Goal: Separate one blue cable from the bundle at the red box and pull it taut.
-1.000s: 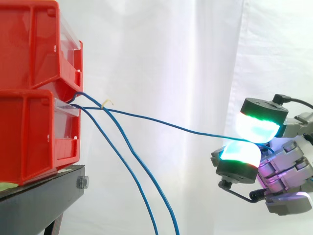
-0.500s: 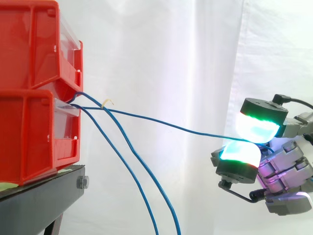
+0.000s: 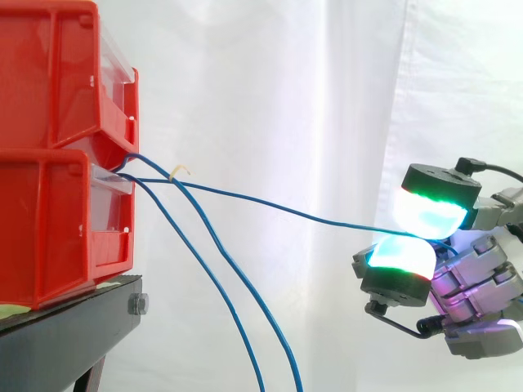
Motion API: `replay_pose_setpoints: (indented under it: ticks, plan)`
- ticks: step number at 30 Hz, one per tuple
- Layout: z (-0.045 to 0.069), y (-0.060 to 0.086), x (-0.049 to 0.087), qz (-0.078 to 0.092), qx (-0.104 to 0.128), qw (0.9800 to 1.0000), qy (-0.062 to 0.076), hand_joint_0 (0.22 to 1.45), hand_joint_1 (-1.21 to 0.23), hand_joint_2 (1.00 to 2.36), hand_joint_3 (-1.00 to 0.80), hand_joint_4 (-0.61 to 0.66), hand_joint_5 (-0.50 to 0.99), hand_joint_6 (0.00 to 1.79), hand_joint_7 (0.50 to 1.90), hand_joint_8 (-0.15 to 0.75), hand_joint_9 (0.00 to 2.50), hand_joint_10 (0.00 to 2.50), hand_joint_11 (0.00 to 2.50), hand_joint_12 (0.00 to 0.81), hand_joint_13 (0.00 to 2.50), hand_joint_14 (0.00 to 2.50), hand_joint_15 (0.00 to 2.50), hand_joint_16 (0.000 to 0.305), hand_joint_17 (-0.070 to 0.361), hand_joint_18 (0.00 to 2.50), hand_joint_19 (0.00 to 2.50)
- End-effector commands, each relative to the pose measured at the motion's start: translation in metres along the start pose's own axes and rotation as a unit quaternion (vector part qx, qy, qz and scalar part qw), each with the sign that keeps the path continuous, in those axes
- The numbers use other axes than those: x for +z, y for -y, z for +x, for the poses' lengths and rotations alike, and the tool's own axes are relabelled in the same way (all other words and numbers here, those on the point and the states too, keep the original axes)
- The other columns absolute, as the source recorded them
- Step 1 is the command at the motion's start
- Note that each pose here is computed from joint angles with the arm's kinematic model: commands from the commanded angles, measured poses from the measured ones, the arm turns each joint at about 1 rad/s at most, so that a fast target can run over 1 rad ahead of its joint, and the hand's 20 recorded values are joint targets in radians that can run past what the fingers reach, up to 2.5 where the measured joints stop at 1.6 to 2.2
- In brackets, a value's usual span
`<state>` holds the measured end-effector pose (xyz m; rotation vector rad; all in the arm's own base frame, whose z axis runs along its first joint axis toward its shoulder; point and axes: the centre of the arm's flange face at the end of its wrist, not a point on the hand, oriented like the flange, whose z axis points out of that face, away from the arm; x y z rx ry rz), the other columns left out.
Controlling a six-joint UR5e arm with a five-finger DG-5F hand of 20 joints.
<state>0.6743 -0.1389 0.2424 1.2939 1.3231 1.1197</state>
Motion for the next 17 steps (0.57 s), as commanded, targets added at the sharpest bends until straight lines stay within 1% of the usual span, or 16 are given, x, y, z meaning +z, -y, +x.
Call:
replay_pose_setpoints:
  ticks: [1,3,17]
  plan:
    - [0.0,0.0001,0.0001,0.0,0.0,1.0,0.0,0.65,-0.66,1.01,-0.24,0.14,-0.11,0.89,1.27,0.379,1.34,1.54,1.65,0.414,1.33,1.37,1.55,0.057,0.128,1.29,1.04]
    - [0.0,-0.0009,-0.0002,-0.001,0.0,1.0,0.0,0.65,-0.66,1.01,-0.24,0.14,-0.11,0.89,1.27,0.388,1.35,1.54,1.63,0.414,1.34,1.37,1.56,0.057,0.127,1.29,1.04]
    - [0.0,-0.0009,-0.0002,-0.001,0.0,1.0,0.0,0.65,-0.67,1.01,-0.24,0.15,-0.11,0.89,1.27,0.376,1.35,1.5,1.65,0.419,1.34,1.36,1.56,0.056,0.127,1.28,1.05]
